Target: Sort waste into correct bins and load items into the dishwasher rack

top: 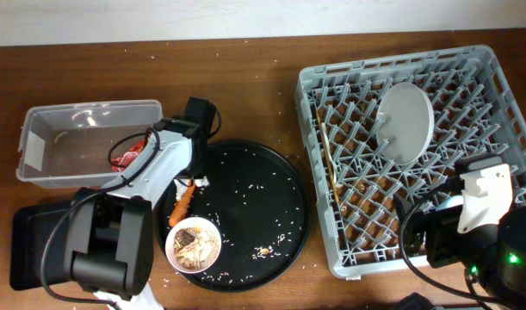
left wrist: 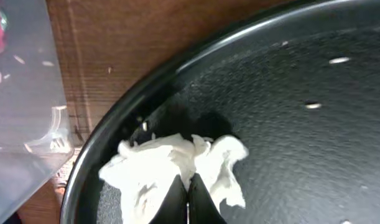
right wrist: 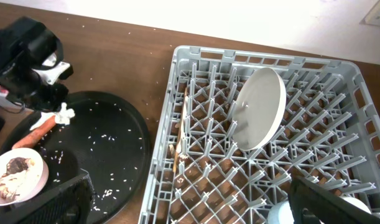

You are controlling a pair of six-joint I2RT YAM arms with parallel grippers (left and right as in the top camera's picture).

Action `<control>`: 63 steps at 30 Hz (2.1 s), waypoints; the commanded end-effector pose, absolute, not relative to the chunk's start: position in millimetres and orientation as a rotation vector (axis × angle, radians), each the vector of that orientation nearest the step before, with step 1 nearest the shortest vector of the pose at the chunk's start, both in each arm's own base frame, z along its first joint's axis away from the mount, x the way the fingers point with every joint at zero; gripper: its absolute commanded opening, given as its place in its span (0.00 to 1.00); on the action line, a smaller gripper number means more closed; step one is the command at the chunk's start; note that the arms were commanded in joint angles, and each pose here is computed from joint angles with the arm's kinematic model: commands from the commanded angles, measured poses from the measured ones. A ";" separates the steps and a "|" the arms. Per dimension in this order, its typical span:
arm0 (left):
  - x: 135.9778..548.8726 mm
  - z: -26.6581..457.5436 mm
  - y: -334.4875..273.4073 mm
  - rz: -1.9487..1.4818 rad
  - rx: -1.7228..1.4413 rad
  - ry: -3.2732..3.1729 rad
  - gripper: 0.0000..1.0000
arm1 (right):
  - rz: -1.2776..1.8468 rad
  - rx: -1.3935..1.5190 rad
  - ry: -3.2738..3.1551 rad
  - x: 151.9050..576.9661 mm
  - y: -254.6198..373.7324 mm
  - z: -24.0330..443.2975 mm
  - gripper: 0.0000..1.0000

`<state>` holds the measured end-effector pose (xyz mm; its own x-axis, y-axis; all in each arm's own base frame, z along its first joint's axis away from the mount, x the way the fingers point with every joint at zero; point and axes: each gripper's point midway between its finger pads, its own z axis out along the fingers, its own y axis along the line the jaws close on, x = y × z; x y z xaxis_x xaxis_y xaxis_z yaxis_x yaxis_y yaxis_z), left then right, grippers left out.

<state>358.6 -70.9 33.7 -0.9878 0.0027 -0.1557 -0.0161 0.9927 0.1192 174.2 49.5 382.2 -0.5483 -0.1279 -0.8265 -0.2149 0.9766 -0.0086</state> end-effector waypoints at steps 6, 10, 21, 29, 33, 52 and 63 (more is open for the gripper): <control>426.0 181.9 32.6 0.274 -0.397 2.692 0.10 | 0.107 -0.224 2.158 175.1 48.1 382.1 0.99; 422.0 199.4 46.5 0.020 -0.453 2.700 0.93 | 0.107 -0.224 2.158 175.2 48.1 381.9 0.99; 303.1 91.2 -62.0 0.291 0.008 3.116 0.77 | 0.107 -0.224 2.158 175.1 48.1 382.1 0.99; 288.8 2.7 -50.5 0.296 0.027 3.052 0.52 | 0.107 -0.224 2.158 175.1 48.1 382.1 0.99; 306.3 11.6 -56.4 0.264 0.061 3.001 0.08 | 0.107 -0.224 2.158 175.2 48.1 381.9 0.99; 209.5 62.6 117.6 0.003 -1.807 2.556 0.74 | 0.107 -0.224 2.158 175.1 48.1 381.9 0.99; 212.2 131.1 -109.8 -0.194 0.222 2.939 0.63 | 0.107 -0.224 2.158 175.2 48.1 381.9 0.99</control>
